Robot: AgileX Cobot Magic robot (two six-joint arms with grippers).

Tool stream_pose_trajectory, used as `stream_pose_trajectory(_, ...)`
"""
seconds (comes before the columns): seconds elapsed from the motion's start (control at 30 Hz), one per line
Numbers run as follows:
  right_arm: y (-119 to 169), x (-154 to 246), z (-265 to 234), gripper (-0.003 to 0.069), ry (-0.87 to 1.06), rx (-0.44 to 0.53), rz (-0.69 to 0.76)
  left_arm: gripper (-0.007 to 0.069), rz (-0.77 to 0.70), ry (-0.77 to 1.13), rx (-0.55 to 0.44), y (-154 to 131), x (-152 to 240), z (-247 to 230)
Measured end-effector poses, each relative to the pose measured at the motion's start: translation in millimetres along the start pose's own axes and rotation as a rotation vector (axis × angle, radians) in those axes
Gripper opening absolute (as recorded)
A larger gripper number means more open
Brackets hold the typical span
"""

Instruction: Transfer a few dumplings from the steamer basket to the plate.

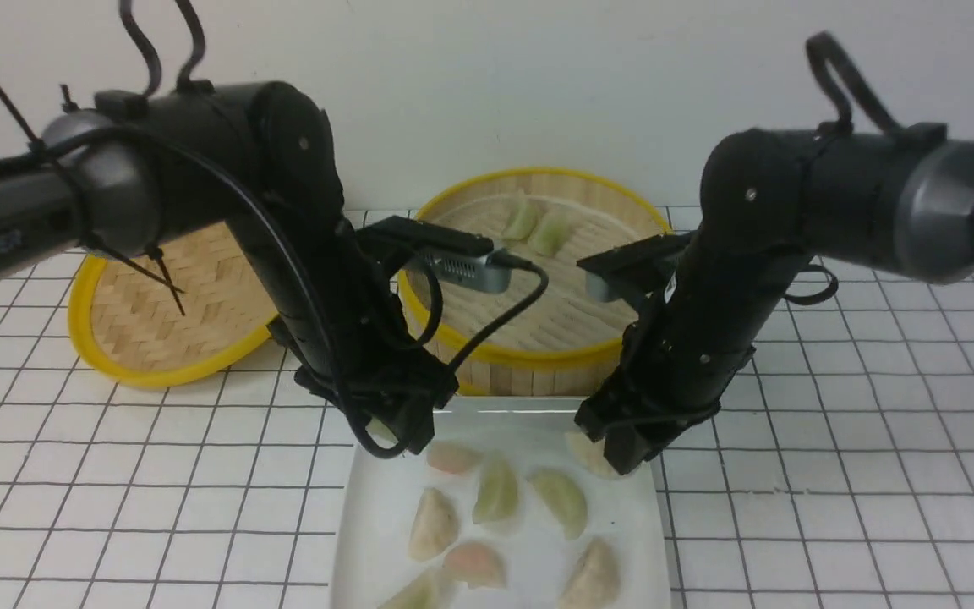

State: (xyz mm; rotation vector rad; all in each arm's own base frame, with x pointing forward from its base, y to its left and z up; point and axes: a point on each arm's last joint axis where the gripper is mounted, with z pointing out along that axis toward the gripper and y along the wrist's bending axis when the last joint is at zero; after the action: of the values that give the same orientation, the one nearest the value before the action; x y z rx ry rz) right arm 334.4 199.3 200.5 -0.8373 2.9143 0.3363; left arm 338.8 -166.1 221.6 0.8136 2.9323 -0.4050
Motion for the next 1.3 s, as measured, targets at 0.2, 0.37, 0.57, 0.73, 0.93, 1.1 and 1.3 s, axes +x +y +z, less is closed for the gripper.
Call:
stream_pose_trajectory(0.2,-1.1,-12.1,4.1,0.0293,-0.024,-0.004,0.047,0.0353,-0.015,0.059,0.006,8.2,-3.4,29.1)
stream_pose_trajectory(0.37,3.0,-17.4,-10.9,0.0449,-0.003,-0.019,0.035,0.0402,-0.018,0.068,0.009,9.0,-3.6,32.6)
stream_pose_trajectory(0.57,14.4,-26.0,-70.3,0.0454,-0.151,-0.017,0.028,0.0601,-0.006,0.069,0.015,6.4,-8.5,23.4)
stream_pose_trajectory(0.73,30.1,0.6,-151.4,0.0318,-0.347,0.004,0.017,0.0599,-0.003,0.063,0.02,2.8,-16.3,7.6)
stream_pose_trajectory(0.93,48.8,93.1,-275.8,0.01,-0.683,0.104,0.044,0.0283,0.028,-0.081,-0.014,-6.6,-27.3,-39.2)
stream_pose_trajectory(1.1,51.5,201.7,-317.0,-0.0001,-0.993,0.183,0.099,0.0018,0.048,-0.201,-0.033,-24.5,-7.8,-98.6)
stream_pose_trajectory(1.3,42.9,307.1,-273.3,-0.0013,-1.442,0.192,0.09,-0.0006,0.092,-0.409,-0.032,-53.1,40.8,-175.4)
